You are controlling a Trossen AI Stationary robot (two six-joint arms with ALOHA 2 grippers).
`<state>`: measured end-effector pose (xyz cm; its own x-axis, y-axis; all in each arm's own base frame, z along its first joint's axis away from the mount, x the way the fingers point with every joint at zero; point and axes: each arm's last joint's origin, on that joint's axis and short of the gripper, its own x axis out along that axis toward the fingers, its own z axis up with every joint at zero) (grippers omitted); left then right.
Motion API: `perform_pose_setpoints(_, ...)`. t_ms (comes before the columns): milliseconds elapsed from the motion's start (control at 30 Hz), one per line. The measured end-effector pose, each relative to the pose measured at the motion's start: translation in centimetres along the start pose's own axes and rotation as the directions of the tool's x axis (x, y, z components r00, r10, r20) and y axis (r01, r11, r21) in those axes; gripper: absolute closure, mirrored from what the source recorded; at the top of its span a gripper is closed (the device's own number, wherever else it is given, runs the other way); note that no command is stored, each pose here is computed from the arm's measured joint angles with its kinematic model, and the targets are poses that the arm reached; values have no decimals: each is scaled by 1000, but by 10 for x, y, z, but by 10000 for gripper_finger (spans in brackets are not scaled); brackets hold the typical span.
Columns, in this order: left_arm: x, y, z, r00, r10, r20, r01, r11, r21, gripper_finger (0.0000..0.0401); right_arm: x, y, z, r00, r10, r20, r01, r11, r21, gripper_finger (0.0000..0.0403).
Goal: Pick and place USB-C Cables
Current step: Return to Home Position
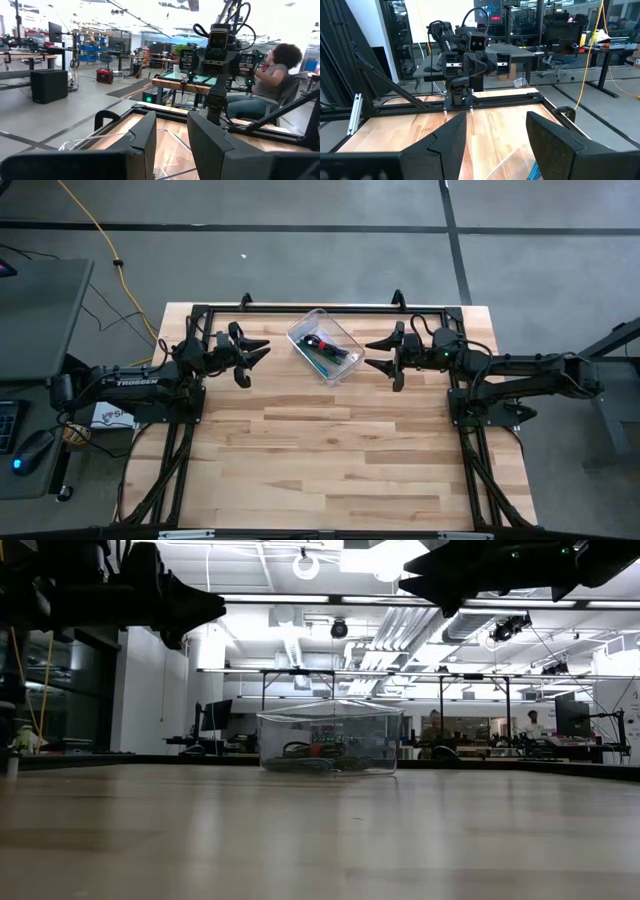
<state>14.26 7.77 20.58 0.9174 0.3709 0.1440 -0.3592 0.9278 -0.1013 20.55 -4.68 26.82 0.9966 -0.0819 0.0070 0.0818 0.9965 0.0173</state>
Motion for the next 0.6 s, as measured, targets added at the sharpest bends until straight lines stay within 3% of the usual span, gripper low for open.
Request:
perform_pose_setpoints(333, -2, -1, -3, 998, -39, -46, 40, 999, 19, 313, 0, 0, -2, 1000, -1, -23, 1, 1000, 4, 206)
perform_pose_setpoints(533, -7, -6, 2, 987, -153, -45, 153, 988, -6, 390, 0, 0, -5, 999, -3, -53, 4, 1000, 16, 206)
perform_pose_setpoints(600, -10, -6, 2, 987, -151, -50, 151, 989, -8, 393, 0, 0, -6, 998, -4, -59, 5, 1000, 16, 206)
